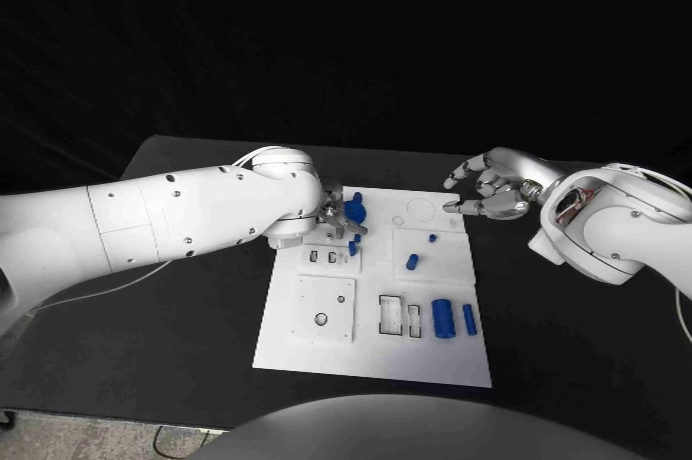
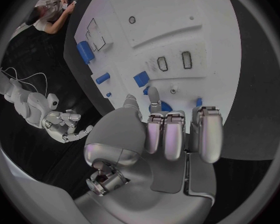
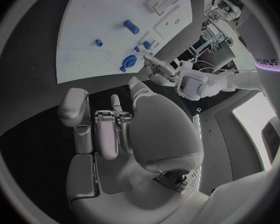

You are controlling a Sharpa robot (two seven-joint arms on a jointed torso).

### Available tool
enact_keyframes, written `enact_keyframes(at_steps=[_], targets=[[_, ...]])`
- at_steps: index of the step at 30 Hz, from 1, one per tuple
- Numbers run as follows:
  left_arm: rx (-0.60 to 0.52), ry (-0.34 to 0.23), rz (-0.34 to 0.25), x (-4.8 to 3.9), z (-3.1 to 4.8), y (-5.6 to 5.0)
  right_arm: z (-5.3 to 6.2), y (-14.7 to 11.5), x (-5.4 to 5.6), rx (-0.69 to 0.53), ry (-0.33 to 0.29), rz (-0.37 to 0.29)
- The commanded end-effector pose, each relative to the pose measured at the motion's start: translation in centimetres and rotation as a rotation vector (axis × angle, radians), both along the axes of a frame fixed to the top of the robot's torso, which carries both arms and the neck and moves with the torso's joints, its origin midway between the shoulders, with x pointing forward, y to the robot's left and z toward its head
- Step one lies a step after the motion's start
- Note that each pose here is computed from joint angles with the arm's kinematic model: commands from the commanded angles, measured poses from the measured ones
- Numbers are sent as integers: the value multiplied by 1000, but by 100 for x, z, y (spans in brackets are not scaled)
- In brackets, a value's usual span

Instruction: Assemble the parts on the task board

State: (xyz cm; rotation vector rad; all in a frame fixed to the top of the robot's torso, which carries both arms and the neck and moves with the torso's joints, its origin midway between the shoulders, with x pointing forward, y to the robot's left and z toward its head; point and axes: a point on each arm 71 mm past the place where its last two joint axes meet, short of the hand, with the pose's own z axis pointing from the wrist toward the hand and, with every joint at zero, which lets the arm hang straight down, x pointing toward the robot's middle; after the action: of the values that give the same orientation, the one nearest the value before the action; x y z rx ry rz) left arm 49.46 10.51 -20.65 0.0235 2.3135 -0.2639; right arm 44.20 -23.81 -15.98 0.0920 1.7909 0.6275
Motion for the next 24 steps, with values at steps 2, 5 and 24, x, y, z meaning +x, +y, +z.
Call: enact_keyframes(at_steps=[2, 5, 24], targets=[[-1, -5, -1, -9, -17, -22, -13, -3, -5, -8, 10, 12], [-9, 4, -3, -26, -32, -33, -16, -5, -3, -8, 11, 12], [-5, 34, -24, -89, -107, -78, -68, 50, -8, 9, 45, 21]])
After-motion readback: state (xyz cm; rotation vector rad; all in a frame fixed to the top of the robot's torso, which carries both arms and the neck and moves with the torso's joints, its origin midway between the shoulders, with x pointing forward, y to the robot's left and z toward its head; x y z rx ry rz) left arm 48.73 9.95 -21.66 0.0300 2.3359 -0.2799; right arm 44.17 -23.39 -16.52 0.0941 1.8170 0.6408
